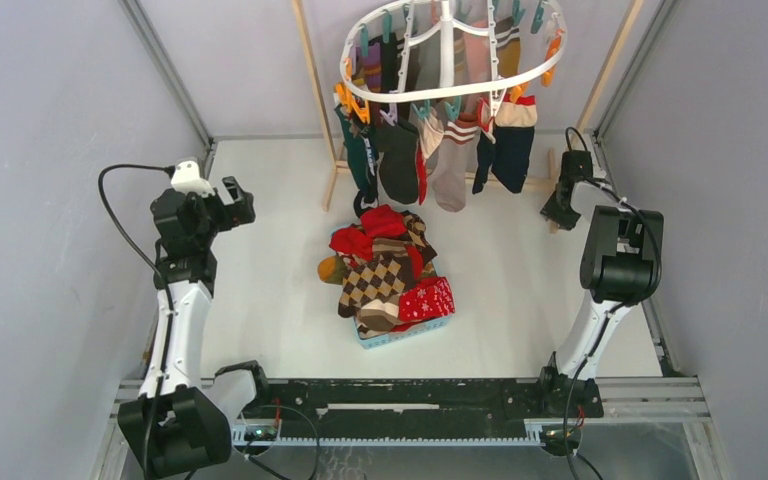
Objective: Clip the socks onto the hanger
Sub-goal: Move the clothesline to the center of the board.
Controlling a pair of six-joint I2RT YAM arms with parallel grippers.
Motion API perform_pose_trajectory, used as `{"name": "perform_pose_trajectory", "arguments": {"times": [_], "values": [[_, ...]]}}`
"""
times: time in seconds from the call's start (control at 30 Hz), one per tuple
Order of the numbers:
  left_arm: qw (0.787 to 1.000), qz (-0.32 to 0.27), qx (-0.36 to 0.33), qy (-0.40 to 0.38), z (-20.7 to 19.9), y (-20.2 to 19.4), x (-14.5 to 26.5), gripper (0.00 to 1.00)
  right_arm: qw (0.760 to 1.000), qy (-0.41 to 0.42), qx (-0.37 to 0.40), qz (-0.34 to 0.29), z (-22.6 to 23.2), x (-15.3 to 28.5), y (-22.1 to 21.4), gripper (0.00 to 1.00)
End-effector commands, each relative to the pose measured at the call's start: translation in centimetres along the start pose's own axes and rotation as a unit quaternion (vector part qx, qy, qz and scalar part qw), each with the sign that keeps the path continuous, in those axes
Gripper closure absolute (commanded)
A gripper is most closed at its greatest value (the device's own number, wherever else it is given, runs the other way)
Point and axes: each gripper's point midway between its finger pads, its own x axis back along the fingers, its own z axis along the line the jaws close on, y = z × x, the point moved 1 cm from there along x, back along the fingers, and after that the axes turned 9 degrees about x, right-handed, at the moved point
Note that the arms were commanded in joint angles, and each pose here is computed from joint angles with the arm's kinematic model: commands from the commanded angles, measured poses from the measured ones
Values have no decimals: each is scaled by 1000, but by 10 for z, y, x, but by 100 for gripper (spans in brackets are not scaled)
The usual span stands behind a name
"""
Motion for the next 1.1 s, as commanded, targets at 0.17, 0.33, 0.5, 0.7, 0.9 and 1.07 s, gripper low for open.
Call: {"name": "perform_pose_trajectory", "arguments": {"times": [0.17,0.33,0.5,0.7,0.9,1.07], "values": [[998,-49,-6,-31,-17,41,15,0,1000,1,30,6,2,8,7,51],[998,-49,-11,-31,-16,41,15,0,998,-3,60,26,6,3,-5,64],[998,-30,-13,-47,-19,32,10,0,994,5,105,22,24,11,-11,84],[998,-5,-13,-55,-19,22,5,0,983,11,184,7,66,32,-29,100],[998,-1,-22,-66,-23,20,10,0,975,21,223,-7,91,52,-53,100],[997,0,-30,-74,-26,18,14,0,970,39,238,-10,97,66,-74,100]]}}
